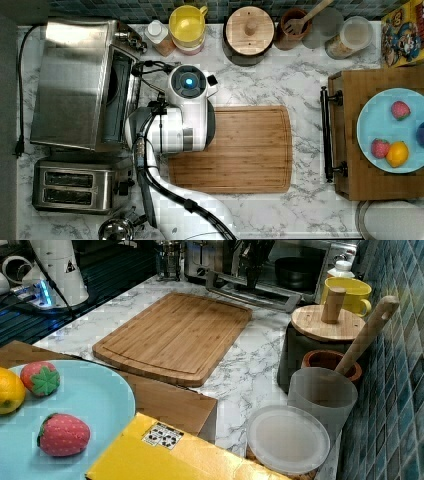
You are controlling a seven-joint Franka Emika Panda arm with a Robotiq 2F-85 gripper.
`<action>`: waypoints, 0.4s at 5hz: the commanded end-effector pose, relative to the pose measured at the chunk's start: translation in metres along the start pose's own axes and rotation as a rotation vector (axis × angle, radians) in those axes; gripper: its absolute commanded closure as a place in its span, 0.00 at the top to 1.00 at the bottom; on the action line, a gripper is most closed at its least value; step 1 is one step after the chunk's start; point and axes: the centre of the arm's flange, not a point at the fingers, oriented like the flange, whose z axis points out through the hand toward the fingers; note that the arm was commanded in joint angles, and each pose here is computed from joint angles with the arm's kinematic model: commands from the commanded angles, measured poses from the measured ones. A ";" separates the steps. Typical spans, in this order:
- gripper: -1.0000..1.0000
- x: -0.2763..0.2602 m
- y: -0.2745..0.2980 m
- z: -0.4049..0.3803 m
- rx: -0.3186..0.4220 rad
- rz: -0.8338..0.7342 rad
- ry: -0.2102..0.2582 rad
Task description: Close the oven.
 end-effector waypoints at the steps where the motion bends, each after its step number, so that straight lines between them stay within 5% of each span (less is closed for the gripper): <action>1: 0.00 -0.131 -0.205 -0.155 0.311 -0.280 0.238; 2: 0.00 -0.144 -0.233 -0.148 0.227 -0.332 0.241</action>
